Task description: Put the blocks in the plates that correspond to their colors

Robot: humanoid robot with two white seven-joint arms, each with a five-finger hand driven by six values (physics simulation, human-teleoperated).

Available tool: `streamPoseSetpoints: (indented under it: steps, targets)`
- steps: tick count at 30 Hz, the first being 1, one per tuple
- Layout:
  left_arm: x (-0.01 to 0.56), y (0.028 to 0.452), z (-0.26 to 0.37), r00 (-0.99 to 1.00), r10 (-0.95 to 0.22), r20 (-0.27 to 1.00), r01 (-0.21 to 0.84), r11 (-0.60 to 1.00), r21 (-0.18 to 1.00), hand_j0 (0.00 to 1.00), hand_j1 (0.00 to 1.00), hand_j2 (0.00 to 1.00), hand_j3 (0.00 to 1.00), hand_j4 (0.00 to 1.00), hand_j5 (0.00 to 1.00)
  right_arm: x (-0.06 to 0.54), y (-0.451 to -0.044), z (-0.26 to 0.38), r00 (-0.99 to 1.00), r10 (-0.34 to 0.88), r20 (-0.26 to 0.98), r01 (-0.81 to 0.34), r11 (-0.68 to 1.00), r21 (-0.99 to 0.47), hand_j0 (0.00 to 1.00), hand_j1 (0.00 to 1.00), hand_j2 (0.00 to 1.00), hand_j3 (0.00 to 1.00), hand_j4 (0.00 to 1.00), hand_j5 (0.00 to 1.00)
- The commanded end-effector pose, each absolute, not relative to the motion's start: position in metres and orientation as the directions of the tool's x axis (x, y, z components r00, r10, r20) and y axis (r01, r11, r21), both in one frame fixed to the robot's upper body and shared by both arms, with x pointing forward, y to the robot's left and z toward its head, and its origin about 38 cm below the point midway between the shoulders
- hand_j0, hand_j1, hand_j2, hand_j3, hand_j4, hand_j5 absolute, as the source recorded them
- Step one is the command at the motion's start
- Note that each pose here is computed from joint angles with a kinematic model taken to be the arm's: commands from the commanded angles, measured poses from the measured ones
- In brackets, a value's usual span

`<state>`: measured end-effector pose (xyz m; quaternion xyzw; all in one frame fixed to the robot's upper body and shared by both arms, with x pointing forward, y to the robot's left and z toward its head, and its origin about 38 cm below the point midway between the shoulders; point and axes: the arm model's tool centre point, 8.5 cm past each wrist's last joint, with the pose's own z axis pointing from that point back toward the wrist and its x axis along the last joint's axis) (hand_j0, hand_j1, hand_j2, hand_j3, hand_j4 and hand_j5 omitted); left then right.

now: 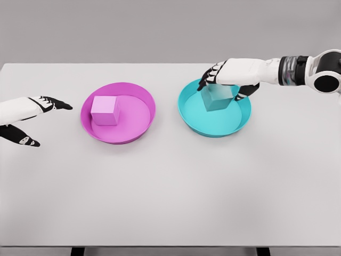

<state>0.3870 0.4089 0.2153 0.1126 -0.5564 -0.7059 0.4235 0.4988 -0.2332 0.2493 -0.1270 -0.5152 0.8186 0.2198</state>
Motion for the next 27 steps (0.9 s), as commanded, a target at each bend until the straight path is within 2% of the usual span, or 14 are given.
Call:
streamPoseSetpoints:
  steps: [1,6,8,11,13,17,21,27]
  targets:
    - [0.387,0.41,0.216,-0.613,-0.726,0.312,0.473,-0.02,0.881,1.0,1.0,1.0,1.0,1.0,1.0,0.499,-0.233,0.25,-0.87,0.493,0.023,-0.231,-0.366,-0.902,1.0,1.0,1.0,1.0,1.0,1.0]
    - [0.388,0.411,0.213,-0.607,-0.731,0.312,0.475,-0.019,0.88,1.0,1.0,1.0,1.0,1.0,1.0,0.497,-0.244,0.253,-0.861,0.507,0.021,-0.234,-0.36,-0.903,1.0,1.0,1.0,1.0,1.0,1.0]
    - [0.389,0.411,0.212,-0.606,-0.73,0.315,0.475,-0.014,0.88,1.0,1.0,1.0,1.0,1.0,1.0,0.485,-0.276,0.269,-0.843,0.538,0.003,-0.221,-0.341,-0.914,1.0,1.0,1.0,1.0,1.0,1.0]
    - [0.393,0.411,0.204,-0.592,-0.735,0.332,0.483,0.006,0.875,1.0,1.0,1.0,1.0,1.0,1.0,0.468,-0.352,0.306,-0.749,0.662,0.018,-0.201,-0.201,-0.959,1.0,1.0,1.0,1.0,1.0,1.0]
    - [0.394,0.412,0.202,-0.586,-0.737,0.337,0.486,0.013,0.874,1.0,1.0,1.0,1.0,1.0,1.0,0.452,-0.386,0.301,-0.705,0.709,0.016,-0.21,-0.186,-0.96,1.0,1.0,1.0,1.0,1.0,1.0]
    - [0.397,0.421,0.195,-0.555,-0.755,0.349,0.495,0.038,0.868,1.0,1.0,1.0,1.0,1.0,1.0,0.413,-0.413,0.267,-0.678,0.733,0.063,-0.312,-0.209,-0.927,1.0,1.0,1.0,1.0,1.0,1.0]
    - [0.397,0.42,0.194,-0.554,-0.754,0.353,0.496,0.041,0.867,1.0,1.0,1.0,1.0,1.0,1.0,0.398,-0.408,0.233,-0.685,0.718,0.122,-0.389,-0.22,-0.894,1.0,1.0,1.0,1.0,1.0,1.0]
    - [0.397,0.42,0.194,-0.556,-0.753,0.352,0.497,0.039,0.867,1.0,1.0,1.0,1.0,1.0,1.0,0.377,-0.382,0.257,-0.758,0.643,0.109,-0.334,-0.238,-0.912,1.0,1.0,1.0,1.0,1.0,1.0]
